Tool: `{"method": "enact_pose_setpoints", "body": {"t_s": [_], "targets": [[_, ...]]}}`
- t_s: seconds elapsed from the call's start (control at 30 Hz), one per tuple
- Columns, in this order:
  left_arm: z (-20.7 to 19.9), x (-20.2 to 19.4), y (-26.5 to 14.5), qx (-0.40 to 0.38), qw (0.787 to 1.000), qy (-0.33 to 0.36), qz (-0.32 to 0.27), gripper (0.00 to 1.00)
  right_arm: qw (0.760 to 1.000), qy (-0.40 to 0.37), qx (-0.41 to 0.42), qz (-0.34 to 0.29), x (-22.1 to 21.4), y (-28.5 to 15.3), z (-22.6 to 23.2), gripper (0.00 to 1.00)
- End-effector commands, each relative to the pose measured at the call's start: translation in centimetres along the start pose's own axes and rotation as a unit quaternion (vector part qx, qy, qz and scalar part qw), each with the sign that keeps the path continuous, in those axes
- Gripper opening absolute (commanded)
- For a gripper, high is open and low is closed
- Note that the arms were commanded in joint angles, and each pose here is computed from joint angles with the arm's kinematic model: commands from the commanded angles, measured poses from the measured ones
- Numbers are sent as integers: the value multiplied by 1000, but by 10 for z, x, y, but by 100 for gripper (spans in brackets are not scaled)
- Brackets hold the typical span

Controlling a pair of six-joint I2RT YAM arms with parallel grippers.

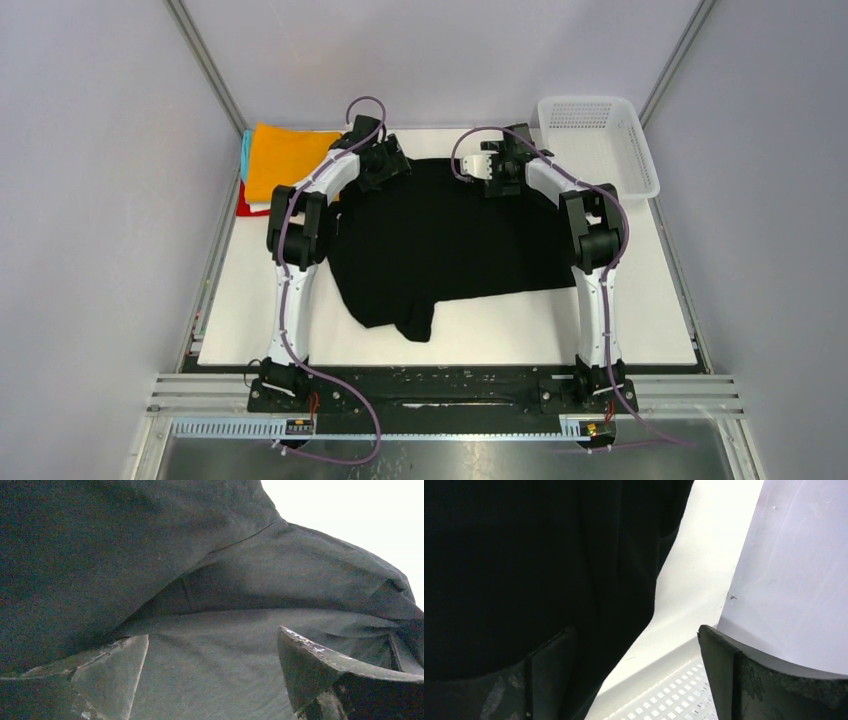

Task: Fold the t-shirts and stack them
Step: Flatten out the tshirt

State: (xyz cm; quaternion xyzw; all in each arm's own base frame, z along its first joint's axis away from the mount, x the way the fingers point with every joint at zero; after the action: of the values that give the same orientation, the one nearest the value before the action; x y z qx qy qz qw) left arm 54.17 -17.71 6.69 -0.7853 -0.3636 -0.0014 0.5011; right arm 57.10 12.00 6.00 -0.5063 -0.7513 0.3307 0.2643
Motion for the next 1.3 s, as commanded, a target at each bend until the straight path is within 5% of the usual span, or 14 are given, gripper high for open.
{"method": "enact_pose_setpoints", "body": {"t_s": [0.0, 0.23, 0.33, 0.43, 0.53, 0.63, 0.73, 0.8, 0.97, 1.27], "targets": [[-19, 12, -12, -43, 999, 24, 4, 99, 998, 45, 2, -32, 15, -15, 4, 99], [-31, -2, -112, -70, 995, 62, -44, 99, 987, 102, -89, -87, 80, -110, -41, 99], [-18, -26, -154, -73, 994, 55, -63, 99, 965, 199, -120, -124, 110, -148, -55, 100], [6, -62, -182, -67, 995, 37, -61, 99, 910, 357, -109, -178, 137, -187, -59, 99], [37, -98, -202, -61, 997, 17, -48, 99, 818, 507, -14, -273, 178, -221, -40, 100], [78, -129, -215, -36, 999, -3, -39, 99, 749, 540, 73, -377, 227, -241, 3, 99], [118, -152, -225, -5, 998, -27, -49, 99, 721, 553, 68, -411, 263, -248, 52, 99], [129, -160, -233, -8, 998, -32, -58, 99, 727, 545, 102, -404, 293, -248, 91, 100], [162, -169, -243, 32, 995, -38, -84, 99, 801, 506, 173, -268, 338, -222, 174, 95], [181, -182, -240, 52, 994, -51, -78, 99, 888, 411, 165, -124, 381, -185, 247, 85]]}}
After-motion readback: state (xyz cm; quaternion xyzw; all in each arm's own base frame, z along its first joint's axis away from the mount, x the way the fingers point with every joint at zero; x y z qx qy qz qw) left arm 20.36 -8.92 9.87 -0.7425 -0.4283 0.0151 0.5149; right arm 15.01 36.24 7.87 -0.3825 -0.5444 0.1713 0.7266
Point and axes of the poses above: each gripper's point midway between its finger pads, its own y axis out along the fingers, its own z axis along the line the jaws close on, x = y × z, the point moved 3 cm from there along -y, back along the fingers, and after that the axes turned 9 degrees about -y, right-handed, at the moved point
